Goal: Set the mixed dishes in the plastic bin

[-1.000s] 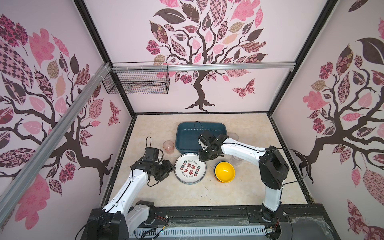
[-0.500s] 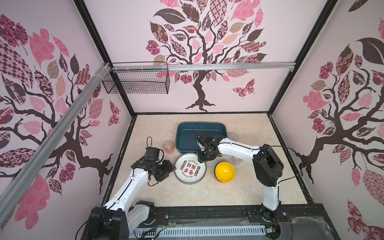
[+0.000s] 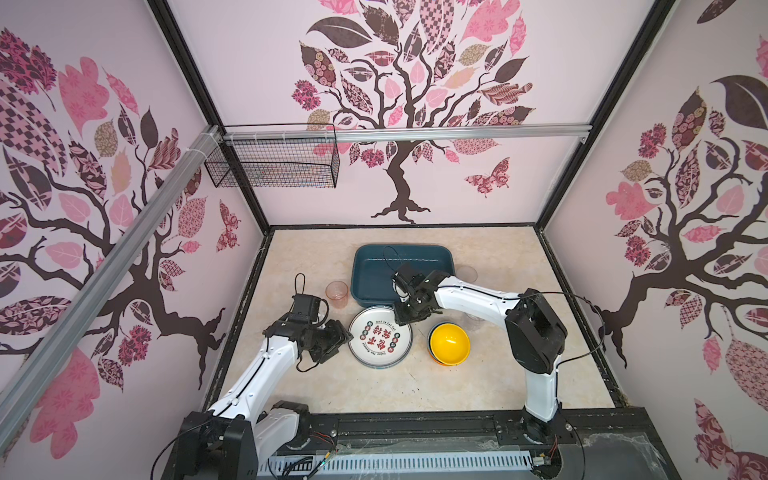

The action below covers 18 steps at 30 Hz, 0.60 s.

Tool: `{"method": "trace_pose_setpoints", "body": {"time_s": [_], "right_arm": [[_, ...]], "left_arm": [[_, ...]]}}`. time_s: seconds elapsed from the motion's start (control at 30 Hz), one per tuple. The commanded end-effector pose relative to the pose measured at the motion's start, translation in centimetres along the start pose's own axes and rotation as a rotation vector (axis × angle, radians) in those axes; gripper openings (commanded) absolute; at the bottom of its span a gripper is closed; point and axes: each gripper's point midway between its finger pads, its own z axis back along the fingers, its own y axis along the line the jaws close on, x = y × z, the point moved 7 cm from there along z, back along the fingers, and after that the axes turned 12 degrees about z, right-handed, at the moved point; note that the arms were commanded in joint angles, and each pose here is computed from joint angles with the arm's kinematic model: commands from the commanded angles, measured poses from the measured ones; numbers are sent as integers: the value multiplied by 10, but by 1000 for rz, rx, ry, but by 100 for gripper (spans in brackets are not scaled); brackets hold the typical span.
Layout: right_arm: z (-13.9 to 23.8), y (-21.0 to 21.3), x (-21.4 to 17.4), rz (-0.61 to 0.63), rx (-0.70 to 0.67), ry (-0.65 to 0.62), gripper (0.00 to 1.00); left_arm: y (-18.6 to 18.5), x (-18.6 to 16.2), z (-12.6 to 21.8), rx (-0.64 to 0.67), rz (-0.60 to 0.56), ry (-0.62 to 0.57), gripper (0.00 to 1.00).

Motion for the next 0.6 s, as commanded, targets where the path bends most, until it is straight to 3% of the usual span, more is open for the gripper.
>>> {"method": "trace_pose_setpoints", "body": {"time_s": [0.0, 0.27, 0.57], "right_arm": [[-6, 6, -1, 11, 17, 23, 44], [-7, 7, -3, 11, 11, 25, 47], [18, 6, 3, 17, -26, -44, 47]], "left_arm": [[7, -2, -7, 18, -2, 5, 64], [8, -2, -9, 22, -3, 8, 64], [8, -3, -9, 24, -6, 7, 64]]}}
